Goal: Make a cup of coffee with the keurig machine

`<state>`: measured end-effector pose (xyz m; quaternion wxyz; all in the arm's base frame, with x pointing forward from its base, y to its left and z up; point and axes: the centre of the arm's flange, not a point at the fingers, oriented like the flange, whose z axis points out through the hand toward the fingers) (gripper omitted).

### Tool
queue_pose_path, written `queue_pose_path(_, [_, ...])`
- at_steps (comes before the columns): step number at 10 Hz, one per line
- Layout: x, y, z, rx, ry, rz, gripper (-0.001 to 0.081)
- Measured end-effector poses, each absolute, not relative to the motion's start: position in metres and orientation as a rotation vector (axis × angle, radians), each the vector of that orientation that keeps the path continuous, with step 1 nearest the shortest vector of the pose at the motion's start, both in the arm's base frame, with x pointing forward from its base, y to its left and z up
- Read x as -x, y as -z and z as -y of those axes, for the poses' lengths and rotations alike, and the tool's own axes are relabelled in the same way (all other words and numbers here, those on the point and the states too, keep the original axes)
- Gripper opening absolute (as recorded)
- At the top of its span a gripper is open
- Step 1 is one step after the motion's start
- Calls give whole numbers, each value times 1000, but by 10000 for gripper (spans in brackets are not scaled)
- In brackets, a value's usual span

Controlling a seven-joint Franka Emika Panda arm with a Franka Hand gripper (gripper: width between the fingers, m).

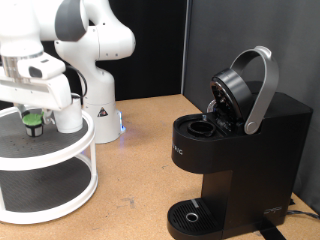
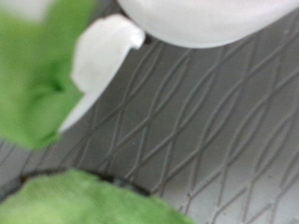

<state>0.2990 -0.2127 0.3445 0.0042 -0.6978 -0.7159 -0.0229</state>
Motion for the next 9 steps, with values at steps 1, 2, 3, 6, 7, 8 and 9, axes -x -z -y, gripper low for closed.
queue_pose_path(1, [-298,-356,216,2184,97,2235,469])
queue_pose_path(2, [-297,-368,219,2181,119,2234,467])
queue_pose_path(3, [-296,-380,223,2183,133,2233,467])
queue_pose_path(6, [-293,-396,228,2166,135,2238,467])
queue_pose_path(7, [-291,-394,226,2174,145,2201,467])
queue_pose_path(8, [-292,-394,225,2208,206,2127,467])
queue_pose_path(9, [-293,-395,223,2244,276,2049,467])
